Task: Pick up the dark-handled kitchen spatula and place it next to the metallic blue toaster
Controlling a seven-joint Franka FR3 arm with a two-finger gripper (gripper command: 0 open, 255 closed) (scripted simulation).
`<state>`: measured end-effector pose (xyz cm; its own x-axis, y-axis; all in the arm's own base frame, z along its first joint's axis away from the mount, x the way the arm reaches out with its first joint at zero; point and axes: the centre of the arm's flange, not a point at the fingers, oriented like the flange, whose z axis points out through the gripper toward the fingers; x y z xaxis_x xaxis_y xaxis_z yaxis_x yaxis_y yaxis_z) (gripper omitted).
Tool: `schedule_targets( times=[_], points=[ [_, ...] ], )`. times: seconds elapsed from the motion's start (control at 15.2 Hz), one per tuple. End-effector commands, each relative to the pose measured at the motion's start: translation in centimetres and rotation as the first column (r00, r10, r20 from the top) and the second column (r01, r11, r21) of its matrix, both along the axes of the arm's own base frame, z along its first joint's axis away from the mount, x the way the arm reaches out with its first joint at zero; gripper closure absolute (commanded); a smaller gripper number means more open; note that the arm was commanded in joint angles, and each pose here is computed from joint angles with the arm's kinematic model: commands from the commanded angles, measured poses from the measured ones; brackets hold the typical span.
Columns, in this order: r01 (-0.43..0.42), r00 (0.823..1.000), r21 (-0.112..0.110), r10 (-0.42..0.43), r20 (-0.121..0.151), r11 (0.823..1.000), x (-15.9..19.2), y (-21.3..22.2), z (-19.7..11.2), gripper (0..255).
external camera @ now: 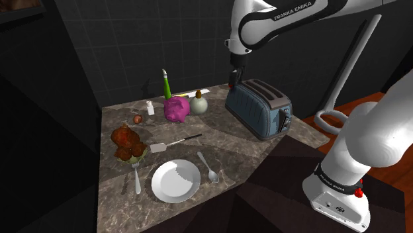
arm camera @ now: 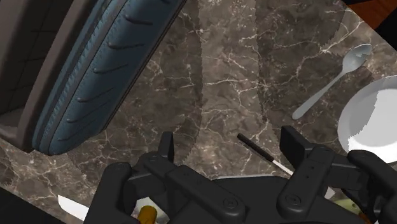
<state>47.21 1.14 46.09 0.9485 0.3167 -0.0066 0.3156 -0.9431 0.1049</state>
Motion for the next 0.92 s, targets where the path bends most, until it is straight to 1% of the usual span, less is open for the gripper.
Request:
schedule_targets(
  times=[0.0,0.2,0.4,0.59,0.86],
  points=[
    [-0.06,0.998,0.003,0.06,-0.006,0.998,1.7,1.0,-1.5,0],
    [-0.146,0.989,0.007,0.146,-0.018,0.989,4.4,2.5,-4.1,0],
    [-0.23,0.973,0.013,0.23,-0.029,0.973,6.9,4.1,-6.7,0],
    [-0.312,0.949,0.019,0.313,-0.039,0.95,9.2,6.0,-9.3,0],
    [-0.419,0.906,0.029,0.42,-0.052,0.908,12.0,8.8,-12.8,0]
  ],
)
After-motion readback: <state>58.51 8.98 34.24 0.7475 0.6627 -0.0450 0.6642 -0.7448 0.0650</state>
